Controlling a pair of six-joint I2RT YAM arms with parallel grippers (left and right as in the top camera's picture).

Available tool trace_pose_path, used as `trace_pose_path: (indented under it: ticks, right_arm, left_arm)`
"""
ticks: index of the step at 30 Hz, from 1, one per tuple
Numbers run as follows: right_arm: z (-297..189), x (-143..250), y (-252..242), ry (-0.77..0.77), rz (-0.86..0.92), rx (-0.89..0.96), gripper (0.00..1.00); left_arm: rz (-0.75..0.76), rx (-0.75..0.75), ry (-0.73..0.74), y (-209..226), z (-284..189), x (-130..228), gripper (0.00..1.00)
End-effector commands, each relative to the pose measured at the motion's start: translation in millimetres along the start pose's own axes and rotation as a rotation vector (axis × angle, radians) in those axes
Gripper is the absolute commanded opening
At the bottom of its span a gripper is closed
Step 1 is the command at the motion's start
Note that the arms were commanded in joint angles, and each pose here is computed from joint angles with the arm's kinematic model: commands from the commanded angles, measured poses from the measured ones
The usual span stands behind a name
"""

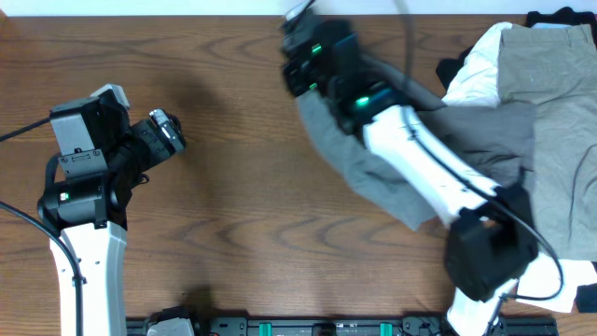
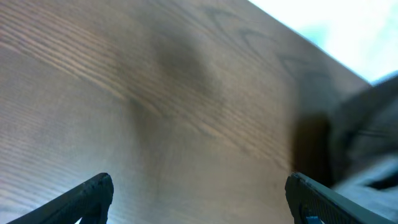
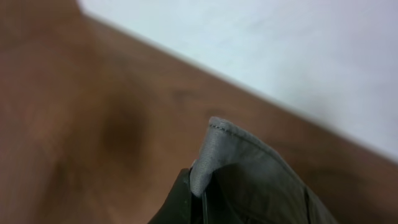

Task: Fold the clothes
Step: 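Pull the grey trousers left onto the table with the right gripper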

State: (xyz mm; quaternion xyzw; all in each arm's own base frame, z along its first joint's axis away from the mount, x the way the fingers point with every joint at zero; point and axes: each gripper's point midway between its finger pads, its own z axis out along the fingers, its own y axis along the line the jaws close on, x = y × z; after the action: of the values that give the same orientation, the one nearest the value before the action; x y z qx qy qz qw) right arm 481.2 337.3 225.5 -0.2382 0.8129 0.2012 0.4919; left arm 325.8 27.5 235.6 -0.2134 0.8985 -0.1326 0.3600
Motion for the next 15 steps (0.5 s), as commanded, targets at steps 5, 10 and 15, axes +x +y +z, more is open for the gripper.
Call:
trace_pose_path:
  ticks: [5,10,15]
  right_arm:
    - [29.7,36.7,50.0,0.073,0.044,-0.104,0.04]
    - [11.2,27.3,49.2,0.097,0.047,-0.099,0.99]
    - [-60.0,-18.6,20.1,0.101,0.102,-0.041,0.99]
  left_arm:
    - [0.030,-0.008,-0.009,1.3,-4.6,-2.5,0.90]
    - [0.029,-0.009,-0.006,1.5,-3.6,-2.2,0.90]
    - [0.026,0.030,0.051,-4.5,8.1,7.0,0.90]
